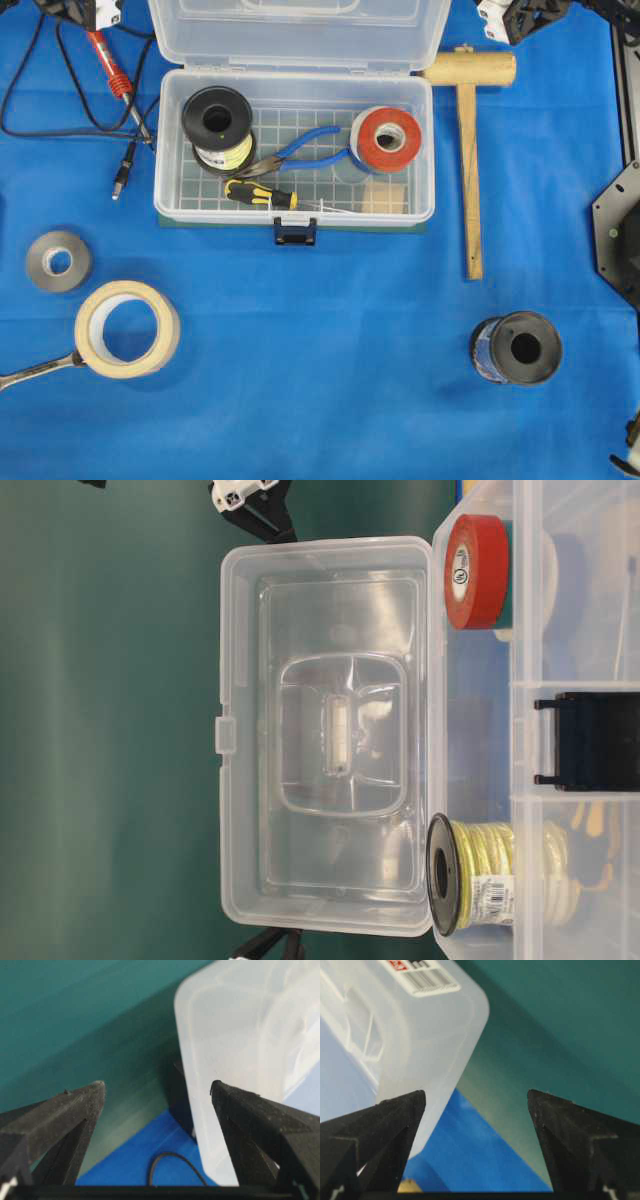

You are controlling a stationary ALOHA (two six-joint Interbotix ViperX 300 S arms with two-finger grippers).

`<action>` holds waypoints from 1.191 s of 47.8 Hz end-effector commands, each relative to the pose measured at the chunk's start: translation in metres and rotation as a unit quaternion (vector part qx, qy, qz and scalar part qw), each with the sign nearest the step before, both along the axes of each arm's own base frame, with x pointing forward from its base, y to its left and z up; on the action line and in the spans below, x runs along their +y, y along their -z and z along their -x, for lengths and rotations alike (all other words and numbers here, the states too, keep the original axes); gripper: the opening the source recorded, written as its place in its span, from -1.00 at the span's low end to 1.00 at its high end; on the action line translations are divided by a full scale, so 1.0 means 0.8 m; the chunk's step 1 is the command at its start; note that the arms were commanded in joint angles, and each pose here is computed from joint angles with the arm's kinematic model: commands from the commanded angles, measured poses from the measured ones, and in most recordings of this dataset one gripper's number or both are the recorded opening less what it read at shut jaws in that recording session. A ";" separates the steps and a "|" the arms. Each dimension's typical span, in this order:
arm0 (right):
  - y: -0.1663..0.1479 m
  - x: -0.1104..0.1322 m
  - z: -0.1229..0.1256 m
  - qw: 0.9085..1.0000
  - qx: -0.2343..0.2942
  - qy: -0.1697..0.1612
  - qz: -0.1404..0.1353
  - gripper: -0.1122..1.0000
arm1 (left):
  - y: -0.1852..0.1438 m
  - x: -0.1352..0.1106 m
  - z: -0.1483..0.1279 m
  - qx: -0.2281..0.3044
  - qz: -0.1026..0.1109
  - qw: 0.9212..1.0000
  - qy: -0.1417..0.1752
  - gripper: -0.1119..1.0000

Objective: Open the tool box with both arms.

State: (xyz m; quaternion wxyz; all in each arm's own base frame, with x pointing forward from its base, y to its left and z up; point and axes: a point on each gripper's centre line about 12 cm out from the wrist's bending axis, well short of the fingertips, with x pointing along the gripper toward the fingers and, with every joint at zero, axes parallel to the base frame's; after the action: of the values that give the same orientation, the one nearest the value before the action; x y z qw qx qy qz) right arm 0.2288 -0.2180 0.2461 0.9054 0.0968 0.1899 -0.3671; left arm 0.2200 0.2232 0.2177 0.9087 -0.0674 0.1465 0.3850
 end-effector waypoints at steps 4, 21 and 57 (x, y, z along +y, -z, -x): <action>-0.011 0.000 0.015 1.000 -0.007 0.013 0.008 0.73 | -0.005 0.001 0.017 -0.002 -0.005 1.000 -0.016 0.83; -0.013 0.017 0.061 0.999 -0.004 0.042 0.005 0.73 | -0.002 -0.021 0.059 -0.001 -0.004 0.999 -0.039 0.83; -0.001 0.142 0.008 0.987 0.020 -0.157 -0.034 0.73 | 0.003 -0.145 0.016 0.014 0.014 0.987 0.159 0.83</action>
State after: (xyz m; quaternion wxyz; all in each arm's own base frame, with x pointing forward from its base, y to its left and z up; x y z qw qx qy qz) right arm 0.2149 -0.1208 0.2412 0.9339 0.0964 0.2365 -0.2503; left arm 0.2022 0.1232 0.2109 0.9455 -0.0590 0.1744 0.2686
